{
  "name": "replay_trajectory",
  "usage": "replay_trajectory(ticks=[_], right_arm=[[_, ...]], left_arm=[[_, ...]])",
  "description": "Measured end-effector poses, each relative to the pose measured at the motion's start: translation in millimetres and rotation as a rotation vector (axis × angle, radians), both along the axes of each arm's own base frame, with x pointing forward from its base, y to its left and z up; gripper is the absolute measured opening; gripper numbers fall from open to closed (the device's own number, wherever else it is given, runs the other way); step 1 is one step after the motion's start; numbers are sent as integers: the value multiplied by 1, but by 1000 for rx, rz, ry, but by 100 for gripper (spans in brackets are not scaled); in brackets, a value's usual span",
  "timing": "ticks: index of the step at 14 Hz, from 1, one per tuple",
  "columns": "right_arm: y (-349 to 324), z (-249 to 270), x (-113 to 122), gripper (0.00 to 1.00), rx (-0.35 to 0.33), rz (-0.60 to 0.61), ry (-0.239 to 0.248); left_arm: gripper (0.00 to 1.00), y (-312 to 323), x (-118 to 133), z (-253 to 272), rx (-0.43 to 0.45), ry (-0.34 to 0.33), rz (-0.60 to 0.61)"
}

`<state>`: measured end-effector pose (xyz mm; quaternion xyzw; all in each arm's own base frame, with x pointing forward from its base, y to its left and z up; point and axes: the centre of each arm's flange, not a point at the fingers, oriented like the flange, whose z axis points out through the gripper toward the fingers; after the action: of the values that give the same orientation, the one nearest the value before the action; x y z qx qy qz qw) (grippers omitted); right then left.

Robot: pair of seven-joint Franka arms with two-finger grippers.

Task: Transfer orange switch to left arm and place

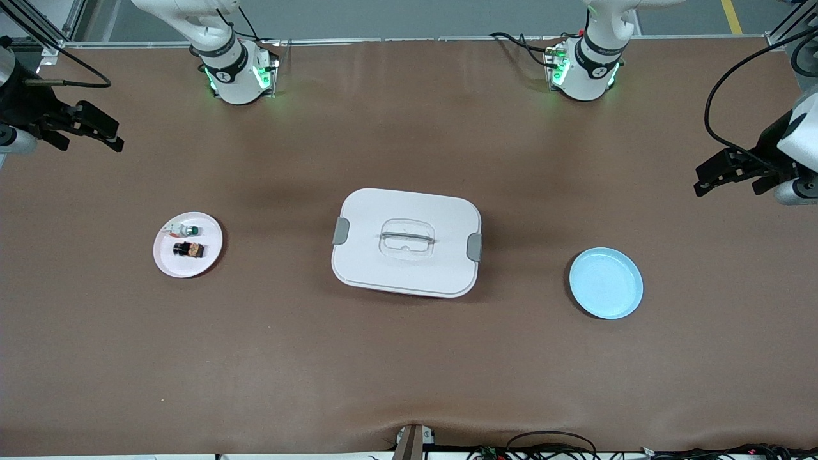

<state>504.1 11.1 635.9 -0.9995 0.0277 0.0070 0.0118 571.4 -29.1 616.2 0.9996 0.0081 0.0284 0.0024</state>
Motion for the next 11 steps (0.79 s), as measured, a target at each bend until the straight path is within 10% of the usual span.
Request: replay_trajectory(ticks=[11], right_arm=[[0, 0, 0, 100, 0, 1, 0]], left_arm=[[100, -4, 0, 1, 0, -3, -6]])
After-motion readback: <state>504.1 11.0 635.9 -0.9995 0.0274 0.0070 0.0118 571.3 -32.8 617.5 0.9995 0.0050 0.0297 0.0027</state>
